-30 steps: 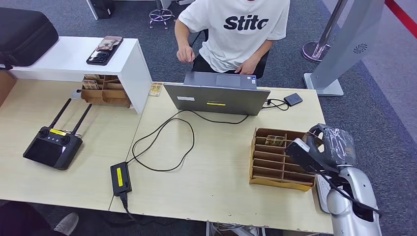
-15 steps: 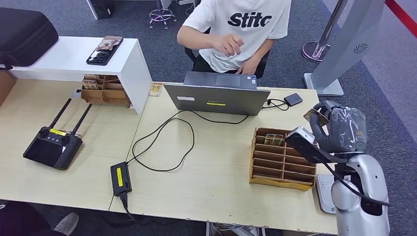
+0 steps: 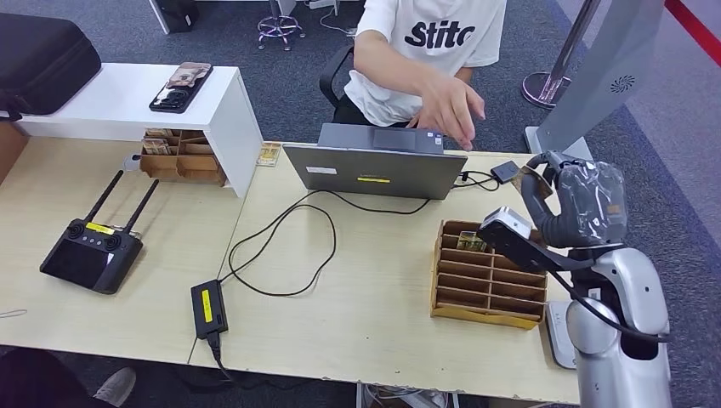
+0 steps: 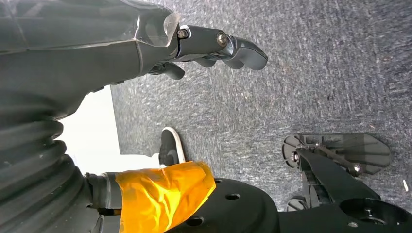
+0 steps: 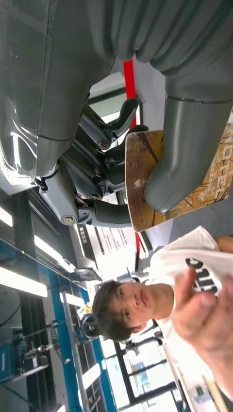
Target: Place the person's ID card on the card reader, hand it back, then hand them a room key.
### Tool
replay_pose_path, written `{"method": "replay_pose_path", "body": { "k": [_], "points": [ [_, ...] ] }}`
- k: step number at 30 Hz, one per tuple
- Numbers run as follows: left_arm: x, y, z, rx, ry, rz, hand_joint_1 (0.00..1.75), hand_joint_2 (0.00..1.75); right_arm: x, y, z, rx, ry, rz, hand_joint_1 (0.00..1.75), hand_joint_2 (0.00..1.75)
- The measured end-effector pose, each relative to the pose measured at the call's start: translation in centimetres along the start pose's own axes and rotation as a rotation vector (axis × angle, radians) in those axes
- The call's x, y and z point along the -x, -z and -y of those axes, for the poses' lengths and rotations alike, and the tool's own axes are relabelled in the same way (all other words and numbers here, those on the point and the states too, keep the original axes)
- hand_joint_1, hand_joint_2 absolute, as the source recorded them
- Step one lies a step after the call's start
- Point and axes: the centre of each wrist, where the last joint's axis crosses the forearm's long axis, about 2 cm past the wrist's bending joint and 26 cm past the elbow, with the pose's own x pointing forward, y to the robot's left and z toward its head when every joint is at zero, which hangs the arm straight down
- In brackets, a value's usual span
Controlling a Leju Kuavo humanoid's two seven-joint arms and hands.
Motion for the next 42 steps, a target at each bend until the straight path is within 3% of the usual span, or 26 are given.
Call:
{"method": "replay_pose_path", "body": {
  "k": [6, 12, 15, 35, 36, 37, 40, 41, 42],
  "points": [
    [-0.4, 0.0, 0.0, 0.010, 0.044, 0.023, 0.00, 1.75, -0.4, 4.6, -0.1, -0.031, 0.026, -0.003, 1.75, 1.75],
    [-0.6, 0.1, 0.0, 0.020, 0.085, 0.032, 0.00, 1.75, -0.1, 10.2, -0.2, -0.093, 0.018, -0.079, 1.75, 1.75],
    [-0.7, 0.1, 0.0, 0.022, 0.099, 0.030, 0.00, 1.75, 0.1, 11.7, -0.6, -0.127, 0.009, -0.109, 1.75, 1.75],
    [-0.7, 0.1, -0.1, 0.021, 0.102, 0.031, 0.00, 1.75, -0.7, 12.6, -3.2, -0.232, 0.040, -0.136, 1.75, 1.75],
    [-0.7, 0.1, -0.1, 0.021, 0.102, 0.030, 0.00, 1.75, -0.8, 12.6, -3.3, -0.232, 0.040, -0.136, 1.70, 1.75],
    [-0.7, 0.1, -0.1, 0.021, 0.101, 0.030, 0.00, 1.75, -0.8, 12.6, -3.3, -0.233, 0.040, -0.136, 1.51, 1.75],
    [-0.7, 0.1, -0.2, 0.019, 0.101, 0.029, 0.00, 1.75, -0.9, 12.6, -3.3, -0.234, 0.037, -0.134, 0.29, 1.75],
    [-0.7, 0.1, -0.2, 0.018, 0.100, 0.029, 0.00, 1.75, -1.0, 12.6, -3.4, -0.234, 0.036, -0.133, 0.04, 1.75],
    [-0.7, 0.1, -0.3, 0.017, 0.100, 0.029, 0.00, 1.75, -1.0, 12.6, -3.4, -0.234, 0.034, -0.132, 0.00, 1.75]
  ]
}}
